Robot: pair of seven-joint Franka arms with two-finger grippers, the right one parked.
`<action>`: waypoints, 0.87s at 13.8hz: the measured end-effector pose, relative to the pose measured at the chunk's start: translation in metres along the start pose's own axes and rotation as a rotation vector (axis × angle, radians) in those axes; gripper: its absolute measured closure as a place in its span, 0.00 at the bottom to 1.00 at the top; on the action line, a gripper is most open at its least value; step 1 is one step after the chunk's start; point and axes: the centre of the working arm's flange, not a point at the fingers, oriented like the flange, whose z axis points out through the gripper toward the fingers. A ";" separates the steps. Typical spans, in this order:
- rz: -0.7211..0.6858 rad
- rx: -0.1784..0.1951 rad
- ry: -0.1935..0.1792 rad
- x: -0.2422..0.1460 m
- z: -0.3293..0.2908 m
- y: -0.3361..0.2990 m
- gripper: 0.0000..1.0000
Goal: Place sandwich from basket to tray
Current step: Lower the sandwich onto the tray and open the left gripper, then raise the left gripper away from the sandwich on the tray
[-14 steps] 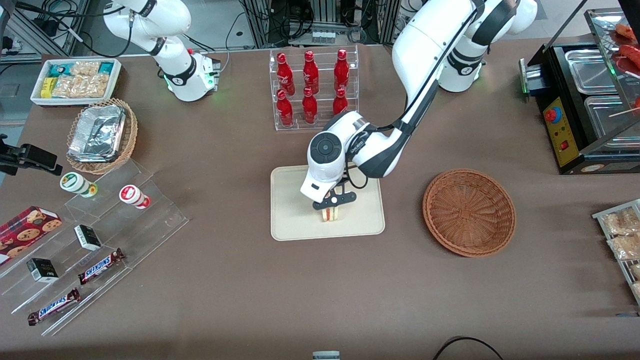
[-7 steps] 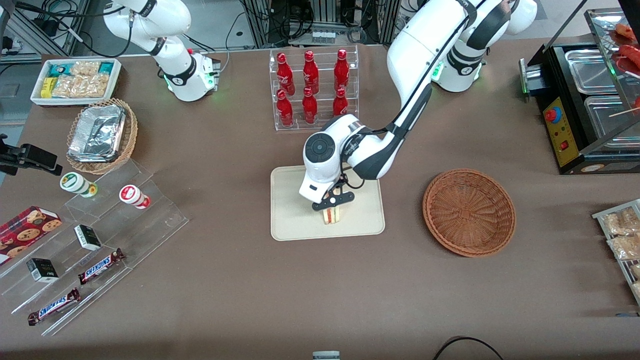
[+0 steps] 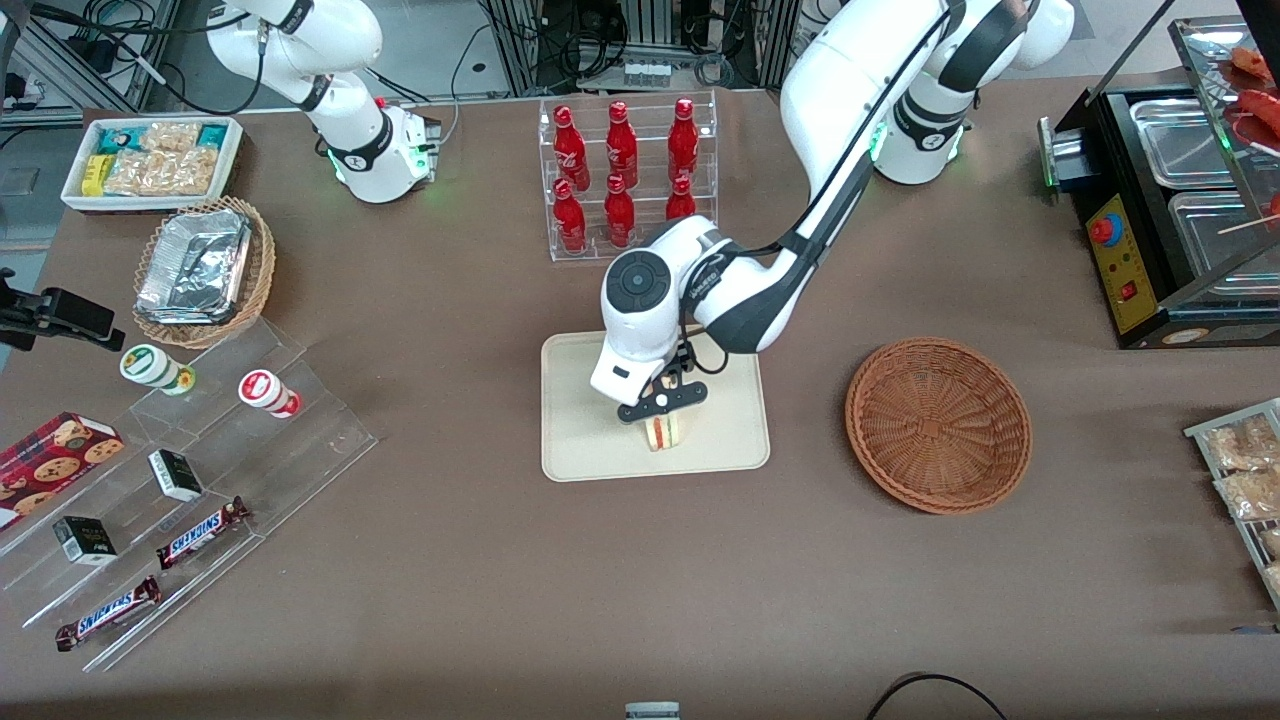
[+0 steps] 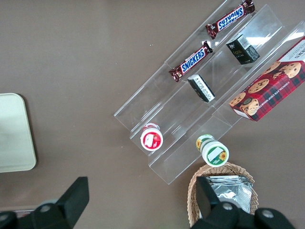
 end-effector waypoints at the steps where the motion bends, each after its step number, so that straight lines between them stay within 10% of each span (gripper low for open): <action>1: -0.005 0.005 0.002 0.003 -0.019 -0.001 0.01; 12: 0.155 0.085 -0.039 0.122 -0.148 -0.127 0.00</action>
